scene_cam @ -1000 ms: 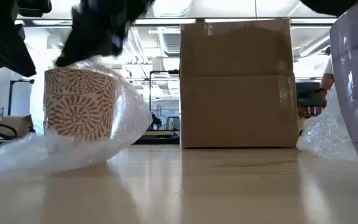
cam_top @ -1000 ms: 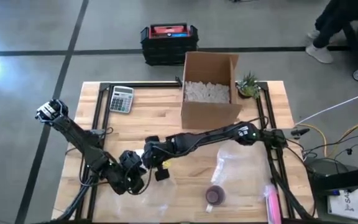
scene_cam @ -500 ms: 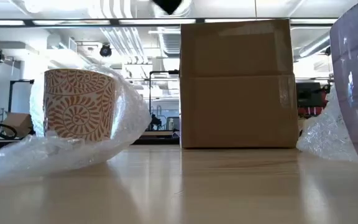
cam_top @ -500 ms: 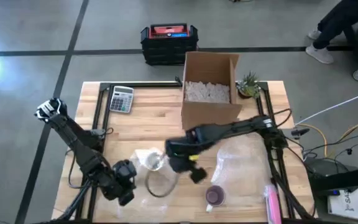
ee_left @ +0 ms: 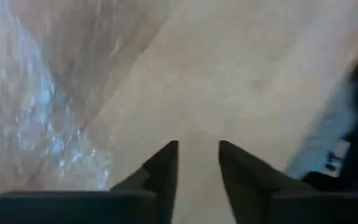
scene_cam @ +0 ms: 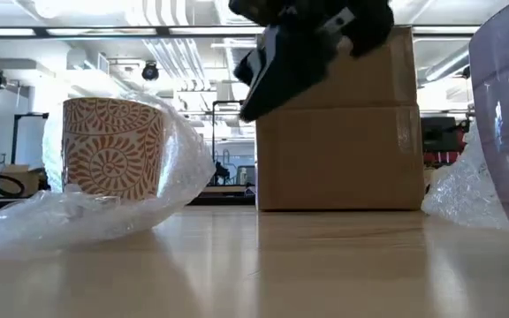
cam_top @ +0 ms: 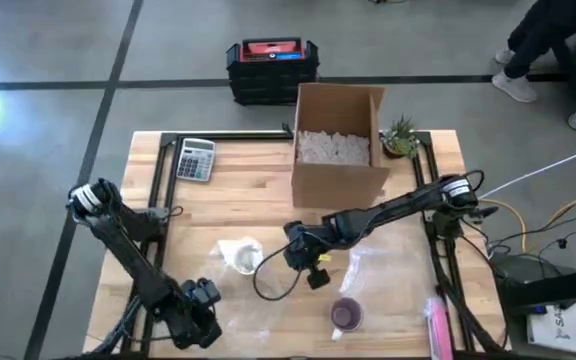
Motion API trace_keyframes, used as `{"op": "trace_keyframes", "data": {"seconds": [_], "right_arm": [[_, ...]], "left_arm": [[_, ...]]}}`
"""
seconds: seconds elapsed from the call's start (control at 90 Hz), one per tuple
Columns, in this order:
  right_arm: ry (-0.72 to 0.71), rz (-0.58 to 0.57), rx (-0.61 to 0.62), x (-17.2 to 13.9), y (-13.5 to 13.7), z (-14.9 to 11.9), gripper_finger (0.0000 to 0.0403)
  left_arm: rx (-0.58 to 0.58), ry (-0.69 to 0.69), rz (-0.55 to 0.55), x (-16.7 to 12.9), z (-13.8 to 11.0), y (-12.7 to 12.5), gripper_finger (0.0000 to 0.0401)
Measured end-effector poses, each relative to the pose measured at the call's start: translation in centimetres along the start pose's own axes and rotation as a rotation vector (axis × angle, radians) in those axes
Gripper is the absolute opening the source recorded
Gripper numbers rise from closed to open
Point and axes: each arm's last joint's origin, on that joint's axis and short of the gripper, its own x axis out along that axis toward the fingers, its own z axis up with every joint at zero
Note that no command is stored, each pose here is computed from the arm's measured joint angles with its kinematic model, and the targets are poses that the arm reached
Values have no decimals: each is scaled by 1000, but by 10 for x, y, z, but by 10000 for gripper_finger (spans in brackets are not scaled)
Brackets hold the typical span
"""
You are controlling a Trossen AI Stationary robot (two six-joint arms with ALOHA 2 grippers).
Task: Wrap mug
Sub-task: Wrap the orange patterned mug with the left transparent bubble wrap
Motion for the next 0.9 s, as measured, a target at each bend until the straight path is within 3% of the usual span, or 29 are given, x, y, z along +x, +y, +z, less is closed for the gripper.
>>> {"op": "trace_keyframes", "data": {"seconds": [0.1, 0.167, 0.256, 0.411, 0.689, 0.822, 0.9], "right_arm": [[21, -10, 11, 10, -7, -8, 0], [31, -16, 36, 15, -10, -12, 0], [34, -14, 59, 24, -12, -14, 0], [38, -10, 91, 40, -12, -21, 0], [-51, -13, 65, 51, -6, -14, 0], [-58, -14, 74, 51, -6, -13, 0], [-58, -13, 79, 51, -6, -13, 0]], "left_arm": [[-18, 50, 57, 15, -1, 2, 183], [-20, 68, 69, 24, -2, 1, 189], [-3, 80, 71, 25, -2, -2, 150], [0, 33, 121, 0, 0, -14, 19], [70, -424, 21, -73, 18, -50, 4], [114, -469, 44, -86, 28, -56, 2], [94, -425, 27, -84, 29, -57, 4]]}}
